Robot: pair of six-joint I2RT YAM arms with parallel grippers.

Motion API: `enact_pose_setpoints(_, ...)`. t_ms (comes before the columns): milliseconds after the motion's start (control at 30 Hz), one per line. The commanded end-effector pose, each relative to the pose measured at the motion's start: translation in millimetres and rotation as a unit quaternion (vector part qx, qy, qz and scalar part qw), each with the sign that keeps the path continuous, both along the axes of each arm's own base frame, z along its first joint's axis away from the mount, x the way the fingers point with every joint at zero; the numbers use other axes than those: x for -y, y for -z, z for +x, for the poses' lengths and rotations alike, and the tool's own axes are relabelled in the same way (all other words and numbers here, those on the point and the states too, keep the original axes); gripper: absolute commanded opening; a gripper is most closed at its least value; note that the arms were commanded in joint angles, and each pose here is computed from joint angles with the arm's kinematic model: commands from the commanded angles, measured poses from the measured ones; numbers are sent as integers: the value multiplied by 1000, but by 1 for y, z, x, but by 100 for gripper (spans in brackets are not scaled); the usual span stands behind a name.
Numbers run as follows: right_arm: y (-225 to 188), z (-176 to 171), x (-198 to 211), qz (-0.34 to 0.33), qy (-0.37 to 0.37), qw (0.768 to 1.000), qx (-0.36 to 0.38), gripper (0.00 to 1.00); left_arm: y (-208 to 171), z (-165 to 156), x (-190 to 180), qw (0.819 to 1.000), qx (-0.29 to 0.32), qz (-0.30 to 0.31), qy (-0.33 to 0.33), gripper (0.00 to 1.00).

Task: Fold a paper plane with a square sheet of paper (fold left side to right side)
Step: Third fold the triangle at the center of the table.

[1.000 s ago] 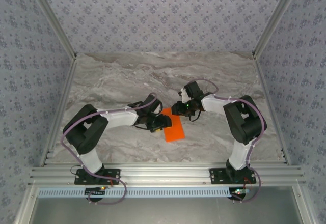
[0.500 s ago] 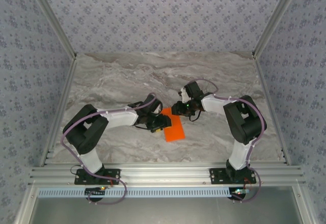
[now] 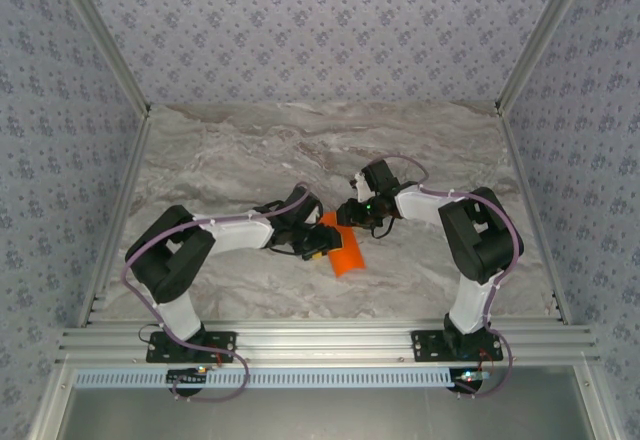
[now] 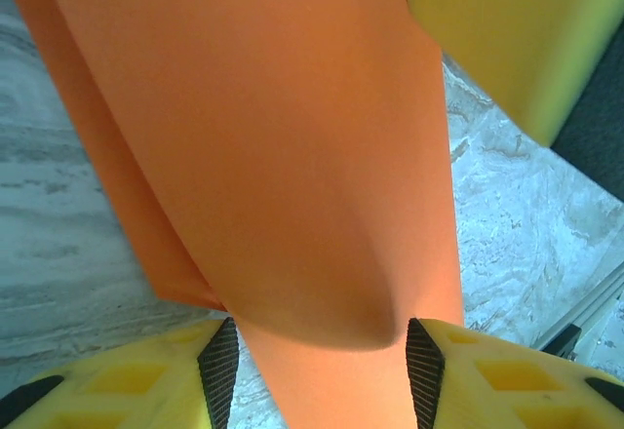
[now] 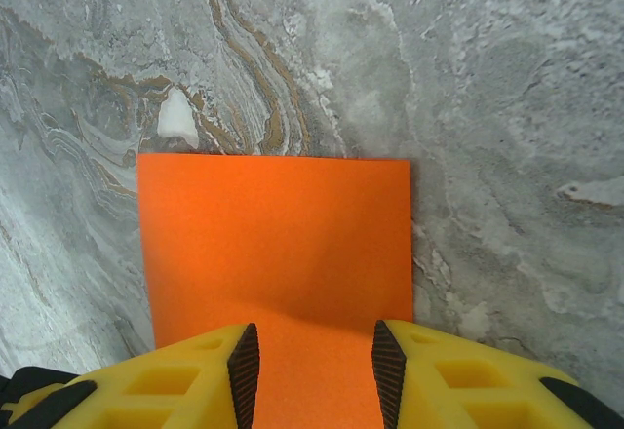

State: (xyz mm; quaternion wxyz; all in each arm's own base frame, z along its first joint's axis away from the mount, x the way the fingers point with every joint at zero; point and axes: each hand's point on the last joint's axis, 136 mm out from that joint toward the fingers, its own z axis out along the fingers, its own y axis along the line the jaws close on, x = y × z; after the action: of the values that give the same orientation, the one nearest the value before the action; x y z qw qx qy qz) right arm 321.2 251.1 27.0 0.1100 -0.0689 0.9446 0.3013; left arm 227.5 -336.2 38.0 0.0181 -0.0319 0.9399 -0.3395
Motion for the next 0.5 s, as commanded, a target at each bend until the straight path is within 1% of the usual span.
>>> enact_pose_setpoints(0,18,-12,11,-27,5,999,-26,39,-6,-1,-2,1000,5,0,-4,51)
enact_pose_setpoints(467,19,-11,10,-24,4,999,-26,40,-34,1,3,999,20,-46,-19,53)
